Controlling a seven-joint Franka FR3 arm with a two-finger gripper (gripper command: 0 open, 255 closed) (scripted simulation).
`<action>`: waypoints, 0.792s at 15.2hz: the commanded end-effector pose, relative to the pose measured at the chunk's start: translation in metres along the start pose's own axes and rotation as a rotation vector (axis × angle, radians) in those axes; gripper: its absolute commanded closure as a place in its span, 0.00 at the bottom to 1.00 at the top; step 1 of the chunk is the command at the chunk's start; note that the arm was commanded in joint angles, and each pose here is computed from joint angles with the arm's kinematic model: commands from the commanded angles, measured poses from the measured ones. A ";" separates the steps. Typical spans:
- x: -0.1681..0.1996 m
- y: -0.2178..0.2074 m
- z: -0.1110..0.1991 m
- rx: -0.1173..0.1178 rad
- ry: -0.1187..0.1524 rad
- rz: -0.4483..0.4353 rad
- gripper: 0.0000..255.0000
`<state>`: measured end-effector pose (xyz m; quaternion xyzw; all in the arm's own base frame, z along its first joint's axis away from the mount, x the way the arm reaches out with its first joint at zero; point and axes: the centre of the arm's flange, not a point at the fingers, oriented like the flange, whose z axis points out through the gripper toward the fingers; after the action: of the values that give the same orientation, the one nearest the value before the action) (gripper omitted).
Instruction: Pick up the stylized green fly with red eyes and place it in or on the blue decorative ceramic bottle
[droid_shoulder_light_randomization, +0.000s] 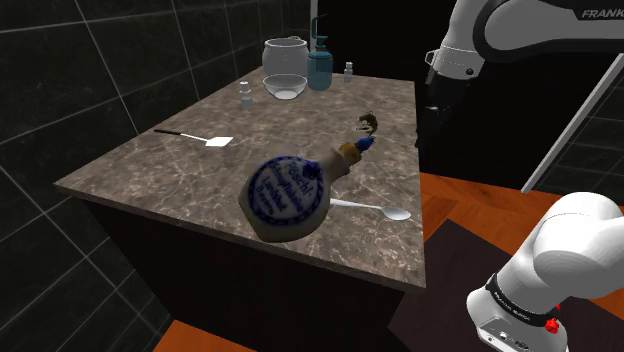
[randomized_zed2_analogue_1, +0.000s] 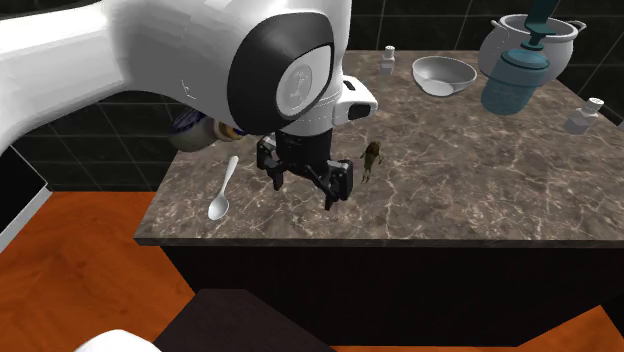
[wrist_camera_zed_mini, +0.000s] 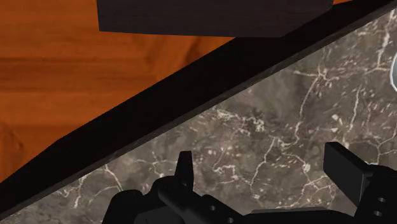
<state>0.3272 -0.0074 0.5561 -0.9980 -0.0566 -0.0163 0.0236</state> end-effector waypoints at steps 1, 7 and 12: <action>0.000 0.000 0.000 0.000 0.000 0.000 0.00; 0.077 0.009 0.000 -0.092 -0.005 -0.007 0.00; 0.141 0.015 -0.001 -0.168 -0.010 -0.013 0.00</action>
<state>0.4545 -0.0046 0.5627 -0.9966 -0.0613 -0.0160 -0.0526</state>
